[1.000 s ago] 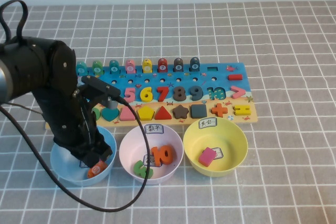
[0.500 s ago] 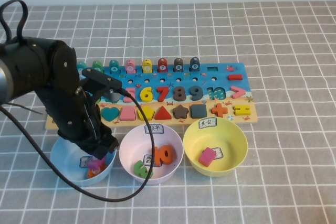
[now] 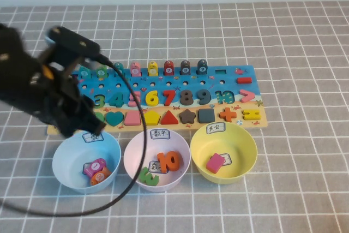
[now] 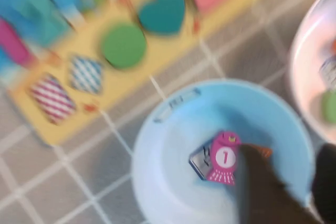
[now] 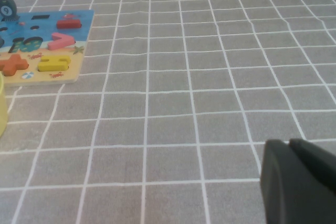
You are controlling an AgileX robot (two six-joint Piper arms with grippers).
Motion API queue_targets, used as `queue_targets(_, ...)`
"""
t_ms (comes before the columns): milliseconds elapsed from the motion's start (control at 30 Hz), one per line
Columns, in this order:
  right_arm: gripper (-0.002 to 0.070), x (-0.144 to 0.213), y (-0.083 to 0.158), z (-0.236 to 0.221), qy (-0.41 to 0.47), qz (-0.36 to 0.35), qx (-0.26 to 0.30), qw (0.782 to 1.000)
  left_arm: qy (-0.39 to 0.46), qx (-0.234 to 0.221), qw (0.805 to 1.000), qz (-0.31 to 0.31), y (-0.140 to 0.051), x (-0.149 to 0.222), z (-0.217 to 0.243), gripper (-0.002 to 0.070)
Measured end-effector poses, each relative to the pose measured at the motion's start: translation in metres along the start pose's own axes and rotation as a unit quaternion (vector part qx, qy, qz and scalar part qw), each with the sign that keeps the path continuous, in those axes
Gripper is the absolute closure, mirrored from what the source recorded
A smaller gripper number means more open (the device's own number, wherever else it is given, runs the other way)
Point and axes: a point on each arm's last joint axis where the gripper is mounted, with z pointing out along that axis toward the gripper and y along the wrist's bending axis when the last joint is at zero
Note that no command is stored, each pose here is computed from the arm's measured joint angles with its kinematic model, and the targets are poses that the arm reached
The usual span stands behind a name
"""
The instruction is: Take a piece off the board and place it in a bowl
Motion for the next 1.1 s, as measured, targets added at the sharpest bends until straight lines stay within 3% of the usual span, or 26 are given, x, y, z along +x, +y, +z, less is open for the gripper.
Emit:
queue_targets(67,0.0694,0.000,0.000,0.000,0.000,0.000,0.000,1.000,-0.057,-0.015,0.998,-0.001,-0.003,0.014,-0.028,0.0592)
queue_targets(233,0.0694,0.000,0.000,0.000,0.000,0.000,0.000,1.000,-0.176,-0.044,0.983,-0.015,-0.014,0.062,-0.072,0.0664)
queue_targets(500,0.0694,0.000,0.000,0.000,0.000,0.000,0.000,1.000,-0.322,-0.068,0.943,-0.038,-0.033,0.144,-0.084,0.0674)
queue_targets(667,0.0694,0.000,0.000,0.000,0.000,0.000,0.000,1.000,-0.357,-0.097,0.929,-0.022,-0.039,0.185,-0.073,0.0675)
queue_targets(833,0.0694,0.000,0.000,0.000,0.000,0.000,0.000,1.000,-0.376,-0.119,0.919,-0.007,-0.041,0.202,-0.071,0.0675)
queue_targets(1000,0.0694,0.000,0.000,0.000,0.000,0.000,0.000,1.000,-0.388,-0.105,0.915,-0.042,-0.042,0.204,-0.067,0.0675)
queue_targets(1100,0.0694,0.000,0.000,0.000,0.000,0.000,0.000,1.000,-0.427,-0.111,0.896,-0.036,-0.042,0.205,-0.052,0.0675)
